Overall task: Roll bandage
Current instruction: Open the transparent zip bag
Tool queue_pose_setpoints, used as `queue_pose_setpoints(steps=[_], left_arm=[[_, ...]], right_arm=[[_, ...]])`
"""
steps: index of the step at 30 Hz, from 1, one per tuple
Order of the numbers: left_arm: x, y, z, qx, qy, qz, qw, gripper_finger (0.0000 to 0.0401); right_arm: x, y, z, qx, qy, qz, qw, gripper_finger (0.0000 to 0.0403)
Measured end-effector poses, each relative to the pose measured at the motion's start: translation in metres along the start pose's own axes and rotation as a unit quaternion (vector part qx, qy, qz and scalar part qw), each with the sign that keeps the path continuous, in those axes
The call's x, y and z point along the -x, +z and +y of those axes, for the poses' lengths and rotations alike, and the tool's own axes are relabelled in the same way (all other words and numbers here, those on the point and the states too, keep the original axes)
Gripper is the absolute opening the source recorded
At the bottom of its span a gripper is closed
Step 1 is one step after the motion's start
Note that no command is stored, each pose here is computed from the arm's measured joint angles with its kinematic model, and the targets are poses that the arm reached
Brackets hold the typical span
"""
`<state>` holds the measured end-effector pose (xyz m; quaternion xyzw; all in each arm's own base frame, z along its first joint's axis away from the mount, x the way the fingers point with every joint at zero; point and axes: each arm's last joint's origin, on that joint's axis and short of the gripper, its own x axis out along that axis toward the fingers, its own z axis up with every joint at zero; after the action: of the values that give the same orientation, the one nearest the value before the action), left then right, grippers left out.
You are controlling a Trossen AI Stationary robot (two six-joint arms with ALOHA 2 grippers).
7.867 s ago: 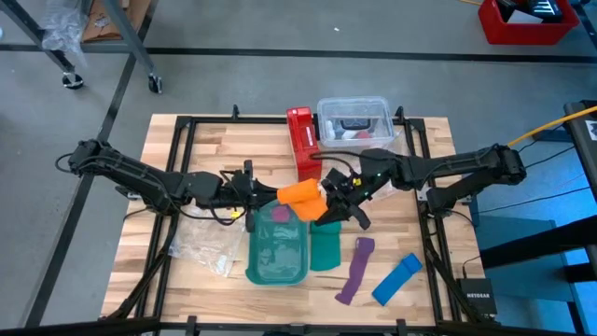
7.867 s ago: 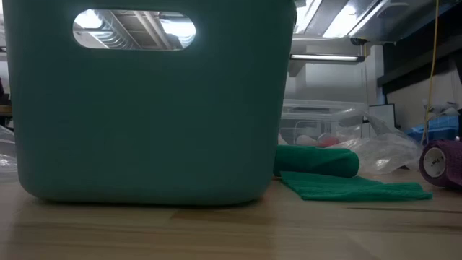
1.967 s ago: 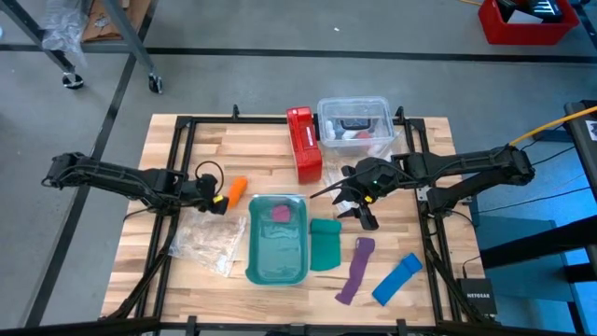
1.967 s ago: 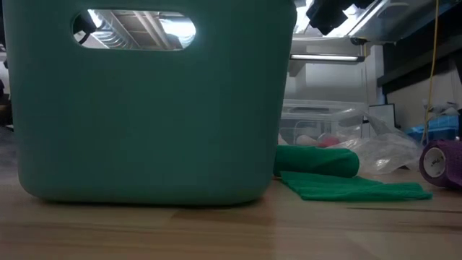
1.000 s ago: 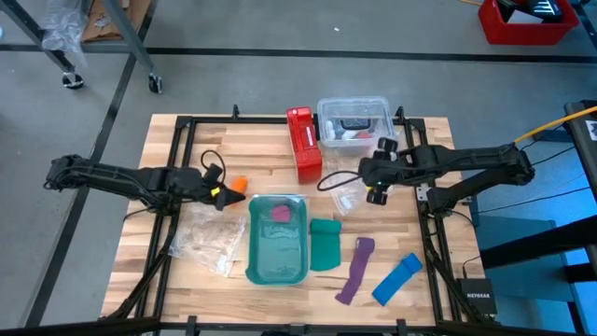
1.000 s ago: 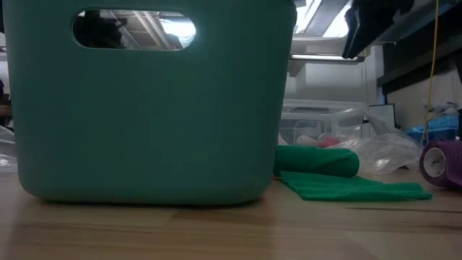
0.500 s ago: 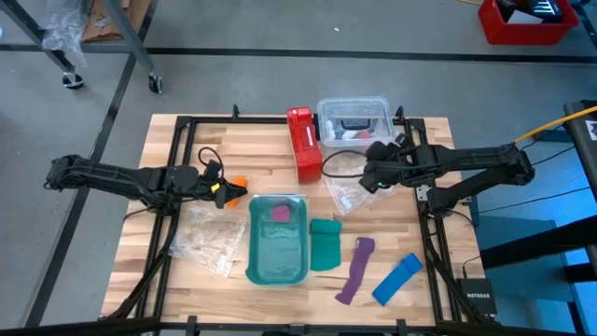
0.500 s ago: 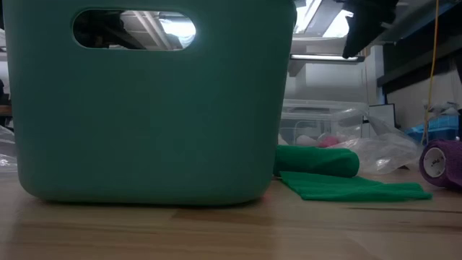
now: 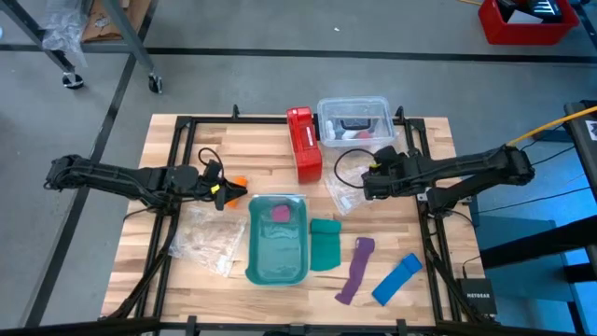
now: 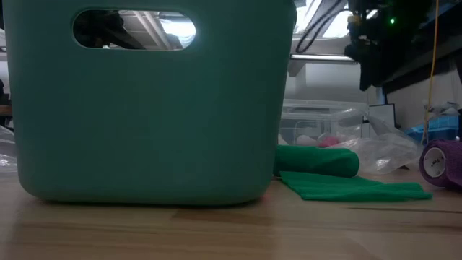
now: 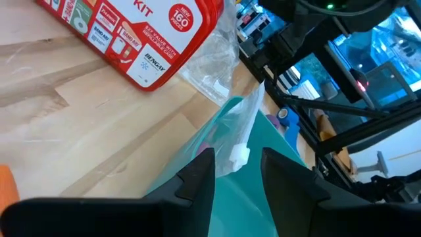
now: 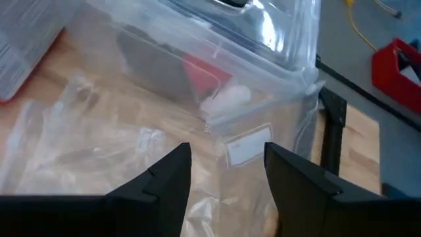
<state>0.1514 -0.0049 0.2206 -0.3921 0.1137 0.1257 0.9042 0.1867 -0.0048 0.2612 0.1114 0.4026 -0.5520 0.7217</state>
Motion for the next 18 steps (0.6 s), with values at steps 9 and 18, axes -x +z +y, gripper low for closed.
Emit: queue_pose_setpoints(steps=[9, 18], left_arm=[[0.0, 0.0, 0.0, -0.004, 0.0, 0.0, 1.0, 0.0113], [0.0, 0.0, 0.0, -0.018, 0.0, -0.001, 1.0, 0.0114]], right_arm=[[-0.02, -0.015, 0.014, -0.066, 0.025, -0.027, 0.997, 0.0193], [-0.03, -0.023, 0.018, -0.108, 0.019, -0.033, 0.993, 0.0193]])
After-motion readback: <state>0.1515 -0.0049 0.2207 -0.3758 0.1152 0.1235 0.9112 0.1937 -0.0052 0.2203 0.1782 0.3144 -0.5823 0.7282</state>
